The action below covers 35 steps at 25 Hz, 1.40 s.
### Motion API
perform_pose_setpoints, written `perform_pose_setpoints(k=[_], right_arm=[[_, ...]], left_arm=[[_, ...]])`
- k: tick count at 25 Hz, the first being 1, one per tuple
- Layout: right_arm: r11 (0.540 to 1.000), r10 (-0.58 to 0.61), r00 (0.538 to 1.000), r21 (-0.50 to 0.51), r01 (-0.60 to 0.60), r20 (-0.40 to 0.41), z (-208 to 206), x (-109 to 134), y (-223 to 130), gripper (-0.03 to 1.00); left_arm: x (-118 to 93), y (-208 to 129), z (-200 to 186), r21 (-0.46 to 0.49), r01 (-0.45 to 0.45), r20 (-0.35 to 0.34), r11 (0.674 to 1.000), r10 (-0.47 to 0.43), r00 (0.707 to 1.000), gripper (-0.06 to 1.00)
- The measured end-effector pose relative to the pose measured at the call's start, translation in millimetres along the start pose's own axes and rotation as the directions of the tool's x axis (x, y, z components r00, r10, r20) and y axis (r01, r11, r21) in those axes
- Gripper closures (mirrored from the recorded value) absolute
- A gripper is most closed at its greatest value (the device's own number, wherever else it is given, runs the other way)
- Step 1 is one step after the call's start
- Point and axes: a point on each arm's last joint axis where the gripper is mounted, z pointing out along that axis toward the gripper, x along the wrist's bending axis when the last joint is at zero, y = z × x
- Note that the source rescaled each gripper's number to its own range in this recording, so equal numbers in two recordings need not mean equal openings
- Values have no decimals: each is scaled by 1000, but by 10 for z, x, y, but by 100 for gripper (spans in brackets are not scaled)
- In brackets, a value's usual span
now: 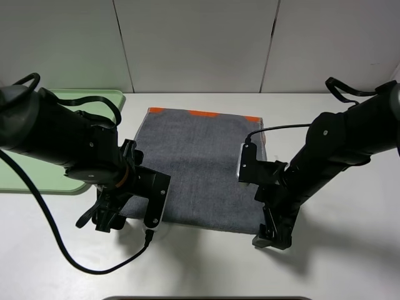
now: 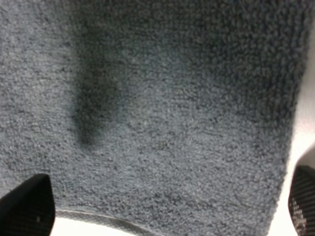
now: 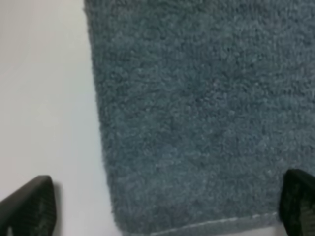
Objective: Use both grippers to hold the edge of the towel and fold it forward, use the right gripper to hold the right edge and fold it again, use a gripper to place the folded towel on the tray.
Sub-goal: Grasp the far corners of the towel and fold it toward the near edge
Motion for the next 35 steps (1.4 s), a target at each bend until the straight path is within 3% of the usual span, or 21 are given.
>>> perform_pose_setpoints(k=[12, 16, 22, 26, 30, 35], right_arm=[[1000, 30, 999, -5, -30, 21, 5, -20, 3, 7], [997, 78, 996, -9, -77, 32, 7, -31, 5, 8], [995, 102, 994, -12, -102, 38, 7, -37, 7, 12], [995, 103, 994, -13, -103, 39, 7, -38, 7, 31], [995, 104, 994, -8, -104, 26, 8, -25, 4, 60], [995, 103, 995, 3, -103, -5, 8, 4, -3, 95]], left_arm=[[-1, 1, 4, 0, 0, 1, 1000, 0, 1000, 5], [-7, 4, 17, 1, -1, 5, 1000, 1, 1000, 16], [-19, 14, 44, -1, 0, 13, 1000, 0, 1000, 42], [-35, 21, 57, -6, 16, 25, 1000, -16, 1000, 61], [-49, 29, 62, -13, 43, 39, 999, -43, 998, 77], [-50, 31, 62, -15, 47, 40, 999, -46, 998, 87]])
